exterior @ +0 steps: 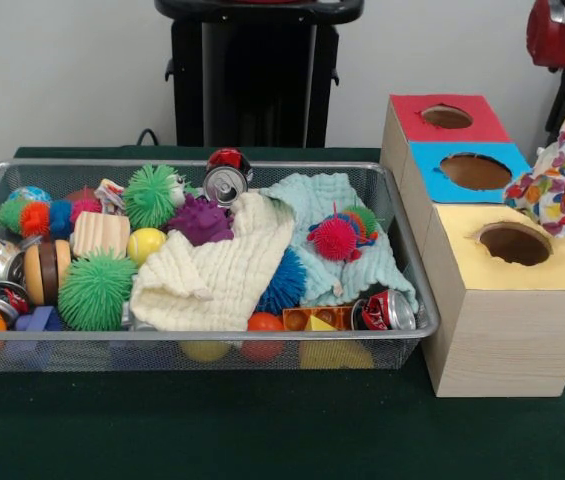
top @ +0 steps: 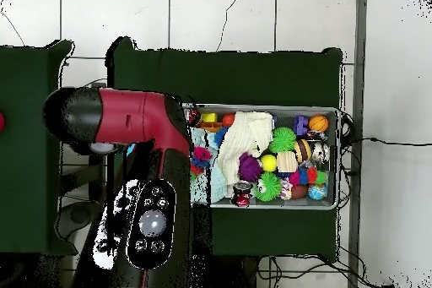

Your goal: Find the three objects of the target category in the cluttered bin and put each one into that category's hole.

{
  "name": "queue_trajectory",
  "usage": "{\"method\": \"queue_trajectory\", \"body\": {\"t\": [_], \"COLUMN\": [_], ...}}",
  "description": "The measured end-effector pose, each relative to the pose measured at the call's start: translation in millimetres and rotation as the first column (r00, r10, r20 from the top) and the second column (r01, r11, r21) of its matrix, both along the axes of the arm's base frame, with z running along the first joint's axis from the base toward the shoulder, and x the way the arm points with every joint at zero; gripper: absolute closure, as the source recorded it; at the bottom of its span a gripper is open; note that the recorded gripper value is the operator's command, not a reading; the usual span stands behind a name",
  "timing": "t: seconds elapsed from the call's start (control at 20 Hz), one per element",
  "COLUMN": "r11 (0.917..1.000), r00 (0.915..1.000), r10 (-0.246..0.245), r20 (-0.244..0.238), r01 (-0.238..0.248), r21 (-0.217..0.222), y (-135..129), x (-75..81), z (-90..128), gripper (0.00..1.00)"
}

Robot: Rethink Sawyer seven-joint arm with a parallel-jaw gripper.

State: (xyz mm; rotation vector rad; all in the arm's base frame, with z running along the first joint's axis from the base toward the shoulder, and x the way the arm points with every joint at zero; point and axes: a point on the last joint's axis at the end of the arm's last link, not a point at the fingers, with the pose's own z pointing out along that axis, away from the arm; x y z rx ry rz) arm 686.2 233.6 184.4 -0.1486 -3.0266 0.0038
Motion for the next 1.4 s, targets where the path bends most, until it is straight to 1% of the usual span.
{"method": "queue_trajectory", "body": {"t": [0.3,0.5,0.6,0.8,1.2,1.4], "r11": [1.0,1.0,0.9999,0.9996,0.9987,0.9983], "r00": [1.0,0.9992,0.9981,0.9968,0.9974,0.9976], "r10": [-0.001,-0.005,-0.01,-0.02,-0.045,-0.052], "r20": [0.003,0.041,0.062,0.078,0.056,0.044], "r01": [0.001,0.005,0.011,0.021,0.047,0.053], "r21": [-0.002,-0.006,-0.011,-0.016,-0.023,-0.025], "y": [-0.9,-4.1,-8.6,-17.1,-36.0,-41.4], "x": [-0.8,4.8,8.7,13.0,14.4,13.7], "z": [-5.3,-11.0,-18.3,-28.8,-47.8,-55.2], "gripper": [1.0,1.0,1.0,1.0,1.0,1.0]}}
